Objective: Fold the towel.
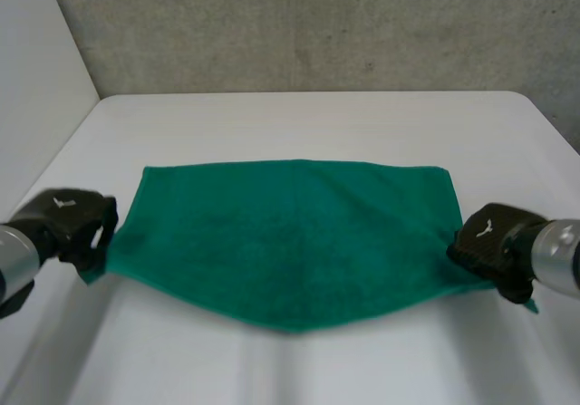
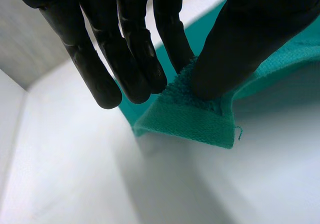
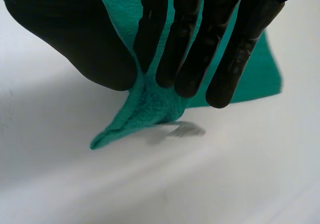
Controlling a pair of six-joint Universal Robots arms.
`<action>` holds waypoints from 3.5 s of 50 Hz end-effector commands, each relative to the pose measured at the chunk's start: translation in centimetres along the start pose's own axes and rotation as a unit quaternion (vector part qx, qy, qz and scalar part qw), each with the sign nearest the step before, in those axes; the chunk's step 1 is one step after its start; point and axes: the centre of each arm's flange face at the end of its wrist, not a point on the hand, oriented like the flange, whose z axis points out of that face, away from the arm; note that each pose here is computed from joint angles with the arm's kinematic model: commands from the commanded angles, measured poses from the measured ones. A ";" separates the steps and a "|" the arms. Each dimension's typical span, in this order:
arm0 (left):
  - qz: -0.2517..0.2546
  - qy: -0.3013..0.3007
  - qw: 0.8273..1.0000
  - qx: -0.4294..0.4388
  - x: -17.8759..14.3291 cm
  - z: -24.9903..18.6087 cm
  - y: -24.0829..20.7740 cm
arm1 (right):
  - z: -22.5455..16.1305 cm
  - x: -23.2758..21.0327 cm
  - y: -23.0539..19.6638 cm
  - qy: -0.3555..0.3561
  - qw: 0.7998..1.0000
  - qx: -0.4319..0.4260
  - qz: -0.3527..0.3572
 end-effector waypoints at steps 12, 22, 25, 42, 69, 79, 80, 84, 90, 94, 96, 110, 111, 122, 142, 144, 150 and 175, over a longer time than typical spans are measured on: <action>-0.010 -0.126 0.950 0.287 -5.3 5.2 -16.2 | 0.5 16.2 -8.0 0.345 0.922 0.165 0.059; -0.077 -0.205 0.831 0.512 -8.6 0.3 -23.3 | -9.1 21.2 -12.4 0.518 0.757 0.387 0.095; -0.079 -0.190 0.854 0.478 -7.7 1.9 -21.1 | -6.6 19.4 -11.6 0.478 0.790 0.371 0.095; -0.099 -0.113 0.952 0.267 -2.5 10.0 -6.9 | 8.8 10.0 -4.2 0.285 0.919 0.243 0.125; 0.044 0.026 0.996 -0.078 1.6 -1.4 3.2 | 0.8 0.1 3.5 0.009 0.998 -0.047 -0.041; 0.066 -0.011 0.997 0.033 0.2 1.4 0.4 | 4.4 3.7 2.2 0.126 0.992 0.013 -0.011; 0.065 -0.014 0.997 0.042 0.1 2.2 0.3 | 5.0 4.1 2.1 0.131 0.991 0.016 -0.007; 0.047 -0.037 0.994 0.092 0.0 5.7 -1.0 | 7.6 5.5 1.0 0.166 0.985 0.051 0.005; 0.016 -0.093 0.989 0.115 0.1 10.0 -1.6 | 11.1 7.2 -0.6 0.229 0.970 0.087 0.009; 0.019 -0.102 0.986 0.133 0.9 12.4 -2.2 | 13.8 8.0 -0.7 0.249 0.965 0.080 0.012; 0.020 -0.104 0.985 0.136 1.0 13.8 -2.3 | 14.7 8.1 -0.7 0.251 0.965 0.078 0.013; 0.027 -0.108 0.986 0.122 3.0 16.6 -1.5 | 19.0 8.2 -1.1 0.292 0.952 0.086 0.030; 0.029 -0.106 0.986 0.126 3.2 16.4 -1.6 | 19.0 8.6 -0.8 0.301 0.949 0.082 0.054; 0.023 -0.114 0.982 0.148 2.6 13.4 -3.4 | 11.9 9.0 -2.0 0.281 0.932 0.160 0.162; 0.022 -0.108 0.986 0.127 3.3 9.9 -1.2 | 10.7 5.2 5.2 0.170 0.956 0.102 0.216; 0.022 -0.109 0.986 0.126 3.3 9.9 -1.2 | 11.8 5.0 5.9 0.169 0.956 0.096 0.218; 0.022 -0.108 0.987 0.121 3.3 9.8 -0.9 | 13.2 5.9 7.5 0.184 0.953 0.082 0.228; 0.021 -0.108 0.987 0.117 3.3 9.1 -0.6 | 9.2 14.8 11.0 0.298 0.928 0.060 0.214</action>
